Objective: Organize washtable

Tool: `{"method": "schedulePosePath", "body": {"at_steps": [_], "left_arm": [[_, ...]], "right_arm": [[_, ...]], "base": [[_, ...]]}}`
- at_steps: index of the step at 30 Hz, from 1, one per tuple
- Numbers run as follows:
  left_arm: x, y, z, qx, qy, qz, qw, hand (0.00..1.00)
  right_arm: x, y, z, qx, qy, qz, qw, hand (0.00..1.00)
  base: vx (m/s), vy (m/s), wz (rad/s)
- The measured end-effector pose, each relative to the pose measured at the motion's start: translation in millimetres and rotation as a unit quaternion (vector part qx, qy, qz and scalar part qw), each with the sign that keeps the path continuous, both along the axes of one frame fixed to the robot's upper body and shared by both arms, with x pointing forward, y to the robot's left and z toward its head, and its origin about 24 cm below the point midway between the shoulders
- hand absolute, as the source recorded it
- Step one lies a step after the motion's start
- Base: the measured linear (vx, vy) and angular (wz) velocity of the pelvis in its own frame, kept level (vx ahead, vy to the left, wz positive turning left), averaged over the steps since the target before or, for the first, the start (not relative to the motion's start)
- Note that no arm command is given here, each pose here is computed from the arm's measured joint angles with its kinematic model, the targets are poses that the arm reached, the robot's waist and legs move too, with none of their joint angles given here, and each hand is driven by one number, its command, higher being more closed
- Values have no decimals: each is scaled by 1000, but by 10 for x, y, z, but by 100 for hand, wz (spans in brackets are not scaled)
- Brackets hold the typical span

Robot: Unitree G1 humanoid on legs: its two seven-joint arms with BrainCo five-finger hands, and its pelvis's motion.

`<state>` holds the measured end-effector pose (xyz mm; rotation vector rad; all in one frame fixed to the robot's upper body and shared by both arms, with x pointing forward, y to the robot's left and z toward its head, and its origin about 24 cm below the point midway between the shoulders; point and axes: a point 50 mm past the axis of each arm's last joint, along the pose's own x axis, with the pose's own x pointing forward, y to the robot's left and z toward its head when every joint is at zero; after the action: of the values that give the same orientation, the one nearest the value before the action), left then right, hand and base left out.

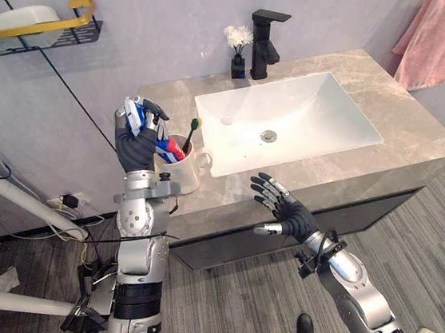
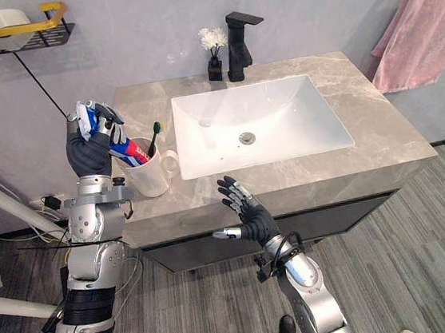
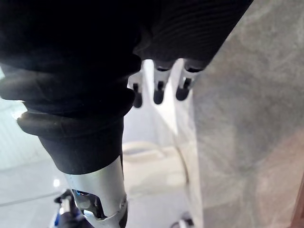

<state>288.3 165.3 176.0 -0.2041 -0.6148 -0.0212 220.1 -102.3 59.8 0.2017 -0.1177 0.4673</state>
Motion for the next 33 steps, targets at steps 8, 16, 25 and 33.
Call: {"method": "schedulePosePath", "body": {"at_steps": [8,16,25,33], "left_arm": [[39,20,48,53,-5,23,998,0],[75,111,330,61,-54,45,996,0],[-179,335,762,42,-161,91,982,0],[-903,448,638,67,-213,70,972,100]], "right_arm": [[8,-40,2,-3,-1,-6,1000,0],[4,-52,26,-2,-6,-8,1000,0],[-31,-84,-13,3,3,-9,1000,0],[-59,-107,-44,2,9,-6,1000,0]], "base": [[1,-2,-7],[-4,-2,2],[-25,-11,10],[-4,-5,6]]}}
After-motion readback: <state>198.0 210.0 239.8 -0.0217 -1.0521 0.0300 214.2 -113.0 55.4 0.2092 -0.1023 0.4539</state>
